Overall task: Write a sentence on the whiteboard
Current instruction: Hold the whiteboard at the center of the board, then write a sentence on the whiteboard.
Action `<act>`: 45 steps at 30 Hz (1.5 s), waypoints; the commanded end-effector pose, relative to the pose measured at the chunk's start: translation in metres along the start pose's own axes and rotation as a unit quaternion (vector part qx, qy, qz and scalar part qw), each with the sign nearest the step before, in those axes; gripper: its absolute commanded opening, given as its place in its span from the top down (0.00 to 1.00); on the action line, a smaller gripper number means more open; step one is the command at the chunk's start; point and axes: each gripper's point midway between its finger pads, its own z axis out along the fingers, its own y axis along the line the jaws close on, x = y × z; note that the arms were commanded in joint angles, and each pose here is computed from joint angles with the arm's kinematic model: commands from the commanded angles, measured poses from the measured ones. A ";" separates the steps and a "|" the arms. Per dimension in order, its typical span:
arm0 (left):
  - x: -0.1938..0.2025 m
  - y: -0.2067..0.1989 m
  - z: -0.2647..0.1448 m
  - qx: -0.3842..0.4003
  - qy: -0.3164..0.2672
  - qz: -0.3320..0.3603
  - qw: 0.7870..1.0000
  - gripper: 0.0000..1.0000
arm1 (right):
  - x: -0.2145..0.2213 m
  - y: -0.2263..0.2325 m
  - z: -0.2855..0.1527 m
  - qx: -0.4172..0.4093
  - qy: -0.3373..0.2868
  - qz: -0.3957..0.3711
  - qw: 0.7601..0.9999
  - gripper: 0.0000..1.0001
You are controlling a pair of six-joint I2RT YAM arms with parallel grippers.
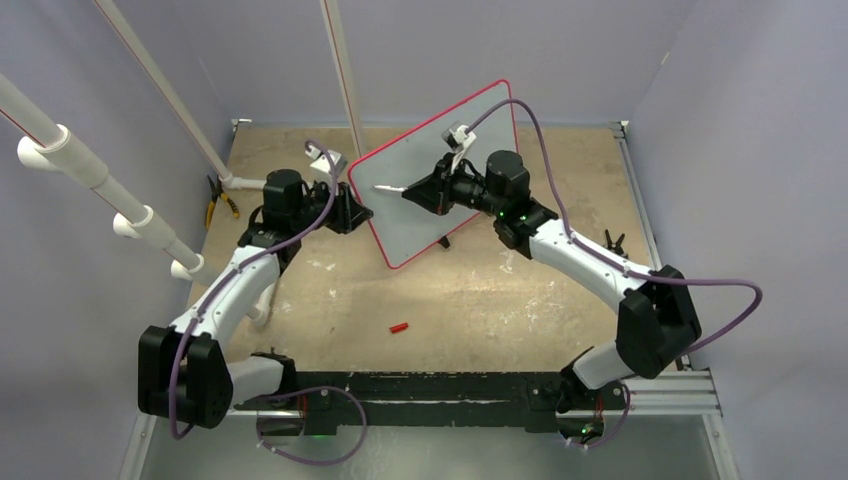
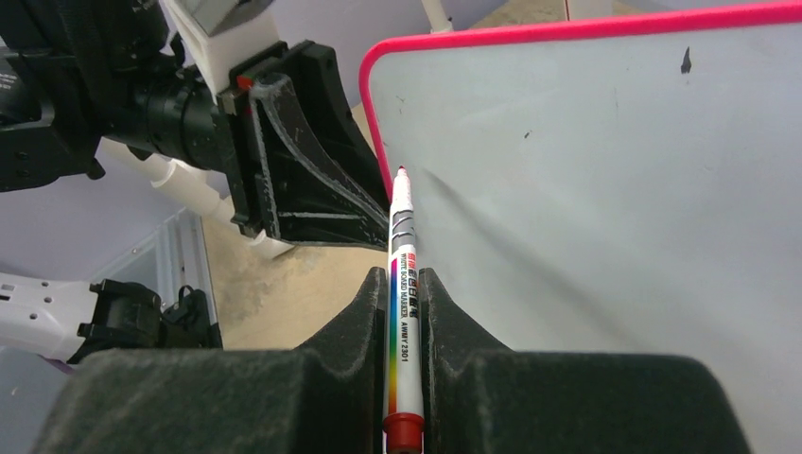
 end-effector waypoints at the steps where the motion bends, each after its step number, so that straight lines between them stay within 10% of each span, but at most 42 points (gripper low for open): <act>1: -0.022 0.003 0.004 0.002 -0.025 0.034 0.999 0.79 | -0.040 0.018 0.007 -0.037 -0.048 -0.046 0.997 1.00; 24: -0.015 0.006 0.005 0.002 -0.017 0.044 0.999 1.00 | -0.046 0.007 0.029 -0.034 -0.049 -0.052 0.997 1.00; 45: -0.016 0.006 0.004 -0.001 -0.019 0.050 0.999 1.00 | 0.008 -0.017 0.022 0.009 0.003 -0.028 1.000 1.00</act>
